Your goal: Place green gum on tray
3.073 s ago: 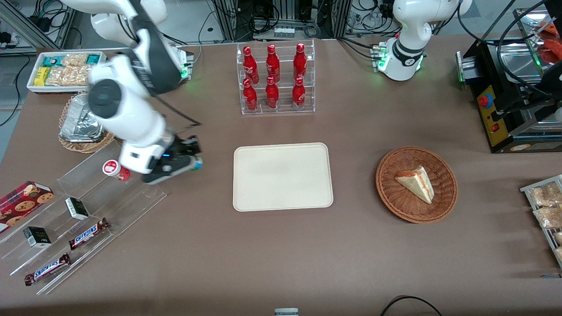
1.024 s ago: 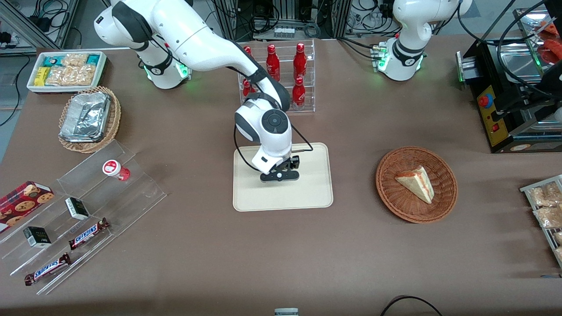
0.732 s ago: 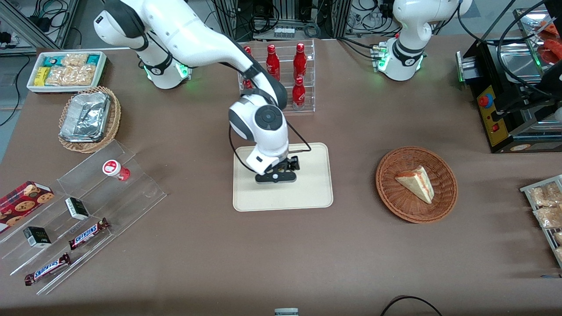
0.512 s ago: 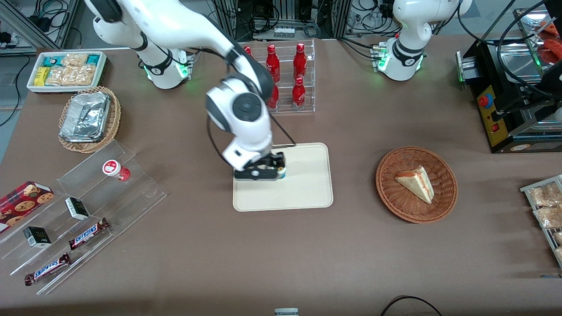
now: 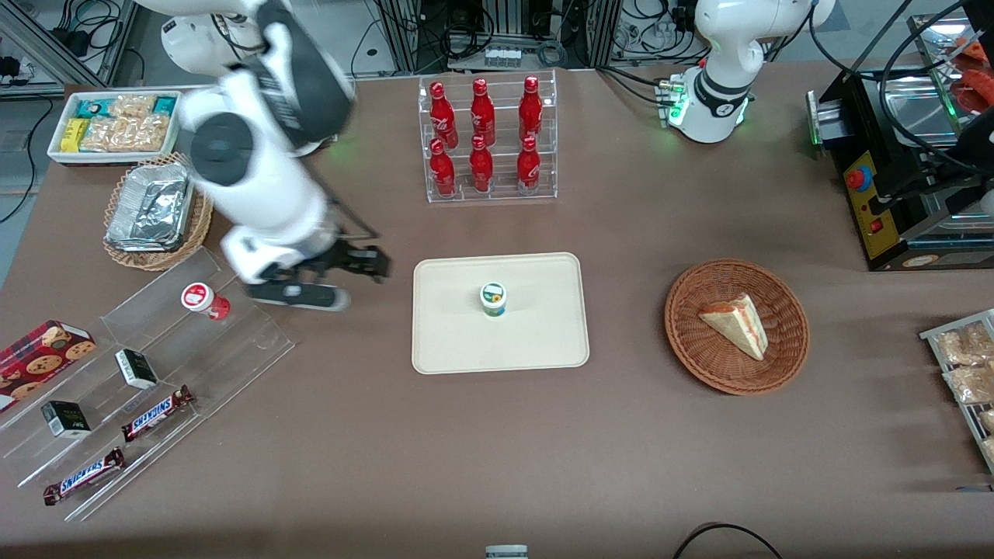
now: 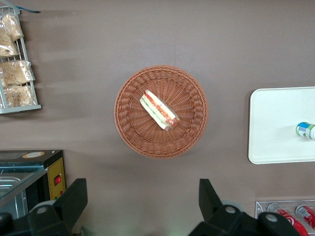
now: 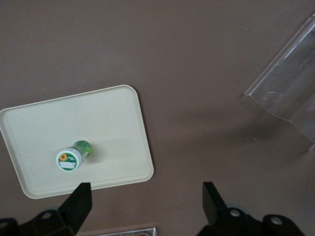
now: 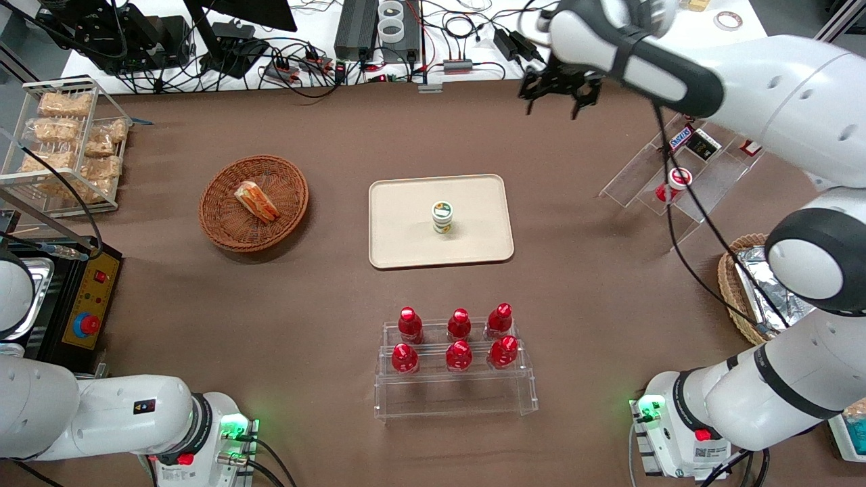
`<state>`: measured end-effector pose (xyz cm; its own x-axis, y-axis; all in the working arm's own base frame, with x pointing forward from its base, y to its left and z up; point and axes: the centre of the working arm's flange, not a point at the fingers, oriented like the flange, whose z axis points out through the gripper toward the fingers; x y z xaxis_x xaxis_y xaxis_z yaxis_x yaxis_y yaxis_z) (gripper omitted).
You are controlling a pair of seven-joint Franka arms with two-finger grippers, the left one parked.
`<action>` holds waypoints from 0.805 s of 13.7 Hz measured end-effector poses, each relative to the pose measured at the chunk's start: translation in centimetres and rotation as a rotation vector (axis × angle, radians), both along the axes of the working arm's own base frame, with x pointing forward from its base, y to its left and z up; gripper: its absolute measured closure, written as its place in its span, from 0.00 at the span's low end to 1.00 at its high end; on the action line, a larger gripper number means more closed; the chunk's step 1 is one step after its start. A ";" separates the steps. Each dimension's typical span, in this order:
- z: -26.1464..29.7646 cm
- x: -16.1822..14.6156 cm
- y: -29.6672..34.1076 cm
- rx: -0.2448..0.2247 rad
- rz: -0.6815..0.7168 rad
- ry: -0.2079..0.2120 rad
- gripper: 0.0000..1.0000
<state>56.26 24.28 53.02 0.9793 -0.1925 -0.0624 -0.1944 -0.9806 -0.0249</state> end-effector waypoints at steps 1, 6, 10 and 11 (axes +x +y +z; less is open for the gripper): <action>1.2 0.1 -2.6 -0.001 -0.009 0.010 0.00; 5.0 -0.3 -14.2 0.013 0.051 0.038 0.00; 5.3 -0.1 -22.1 0.033 0.127 0.052 0.00; 5.4 -0.1 -23.4 0.037 0.140 0.051 0.00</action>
